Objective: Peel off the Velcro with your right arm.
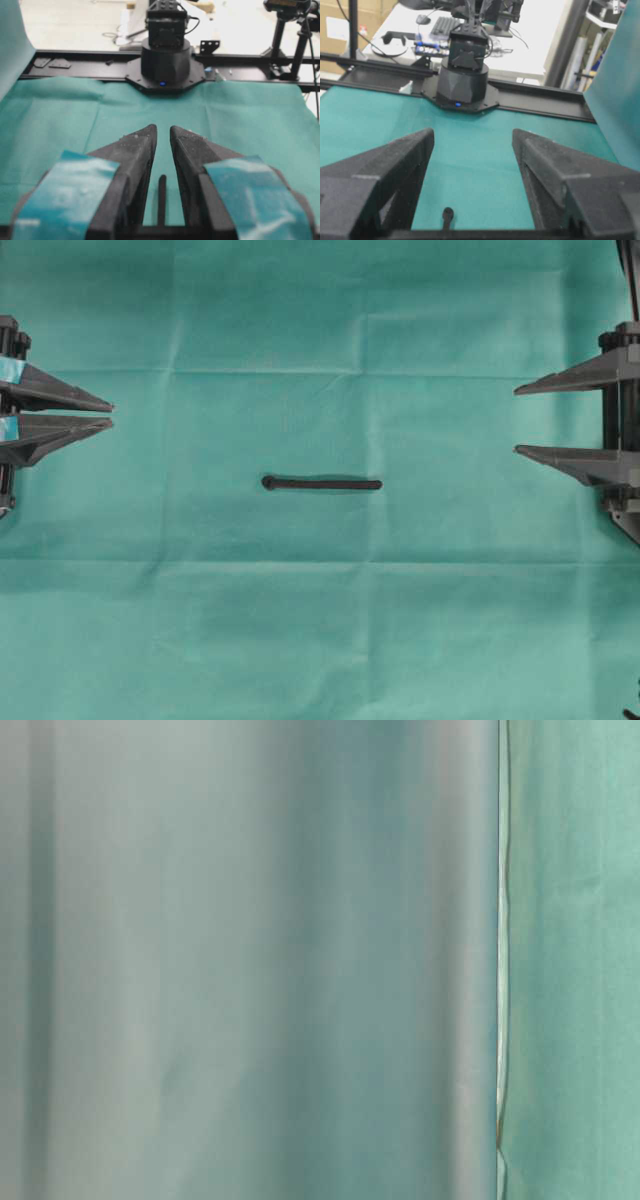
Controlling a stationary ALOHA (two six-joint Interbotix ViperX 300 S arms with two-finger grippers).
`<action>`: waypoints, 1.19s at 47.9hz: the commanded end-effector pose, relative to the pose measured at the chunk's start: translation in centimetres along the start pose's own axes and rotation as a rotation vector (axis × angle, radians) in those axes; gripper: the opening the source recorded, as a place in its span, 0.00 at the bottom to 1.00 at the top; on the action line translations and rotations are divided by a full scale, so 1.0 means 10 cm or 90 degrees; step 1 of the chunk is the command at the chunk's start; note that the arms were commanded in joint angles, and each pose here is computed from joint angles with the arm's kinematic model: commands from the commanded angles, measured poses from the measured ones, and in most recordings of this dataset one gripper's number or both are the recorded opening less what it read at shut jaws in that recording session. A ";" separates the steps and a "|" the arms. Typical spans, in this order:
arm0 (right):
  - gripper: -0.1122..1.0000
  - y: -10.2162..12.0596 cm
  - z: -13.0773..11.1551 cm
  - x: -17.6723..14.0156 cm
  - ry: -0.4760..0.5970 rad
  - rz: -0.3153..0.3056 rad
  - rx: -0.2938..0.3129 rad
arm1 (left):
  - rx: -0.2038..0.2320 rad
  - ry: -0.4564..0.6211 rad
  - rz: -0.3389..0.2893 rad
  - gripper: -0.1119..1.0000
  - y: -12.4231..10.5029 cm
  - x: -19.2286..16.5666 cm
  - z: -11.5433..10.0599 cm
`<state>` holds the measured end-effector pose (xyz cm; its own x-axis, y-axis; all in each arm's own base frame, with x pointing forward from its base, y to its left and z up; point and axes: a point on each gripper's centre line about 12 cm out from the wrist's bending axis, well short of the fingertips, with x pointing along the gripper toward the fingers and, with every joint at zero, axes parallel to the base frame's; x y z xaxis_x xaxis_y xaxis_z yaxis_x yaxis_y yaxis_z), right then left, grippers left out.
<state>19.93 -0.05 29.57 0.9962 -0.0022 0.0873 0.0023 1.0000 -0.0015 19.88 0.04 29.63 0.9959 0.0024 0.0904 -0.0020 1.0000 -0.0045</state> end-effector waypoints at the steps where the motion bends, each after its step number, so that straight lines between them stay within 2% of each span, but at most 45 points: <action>1: 0.32 -0.01 -0.02 0.00 0.002 -0.002 0.006 | -0.015 0.003 0.004 0.32 0.01 -0.02 -0.07; 3: 0.30 0.00 -0.10 -0.02 0.013 -0.002 0.007 | -0.018 0.004 0.004 0.29 0.01 -0.03 -0.11; 8: 0.12 -0.01 -0.24 -0.06 0.027 -0.004 0.013 | -0.027 0.004 0.005 0.13 0.01 -0.06 -0.19; 12: 0.05 -0.01 -0.33 -0.10 0.035 -0.004 0.017 | -0.030 0.002 0.005 0.10 0.01 -0.08 -0.24; 36: 0.05 -0.01 -0.59 -0.23 0.062 -0.004 0.019 | -0.039 0.035 -0.013 0.11 -0.05 -0.03 -0.44; 39: 0.06 -0.01 -0.61 -0.24 0.065 -0.004 0.026 | -0.038 0.035 -0.013 0.14 -0.05 -0.01 -0.46; 41: 0.07 -0.01 -0.64 -0.25 0.069 -0.005 0.034 | -0.038 0.034 -0.013 0.20 -0.05 0.01 -0.47; 44: 0.12 -0.01 -0.66 -0.26 0.073 -0.006 0.044 | -0.037 0.043 -0.012 0.33 -0.05 0.04 -0.50; 49: 0.26 0.00 -0.69 -0.27 0.078 -0.005 0.052 | -0.037 0.061 -0.012 0.59 -0.05 0.10 -0.56; 55: 0.54 0.00 -0.70 -0.28 0.080 -0.004 0.055 | -0.036 0.084 -0.012 0.54 -0.06 0.23 -0.60; 57: 0.59 0.00 -0.70 -0.28 0.080 -0.004 0.055 | -0.036 0.085 -0.011 0.54 -0.06 0.29 -0.59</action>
<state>17.57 -0.06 21.80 0.9985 -0.0020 -0.0552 0.0066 0.9965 0.0835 22.12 -0.50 22.99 0.9978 -0.0178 -0.0645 0.0139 0.9981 -0.0597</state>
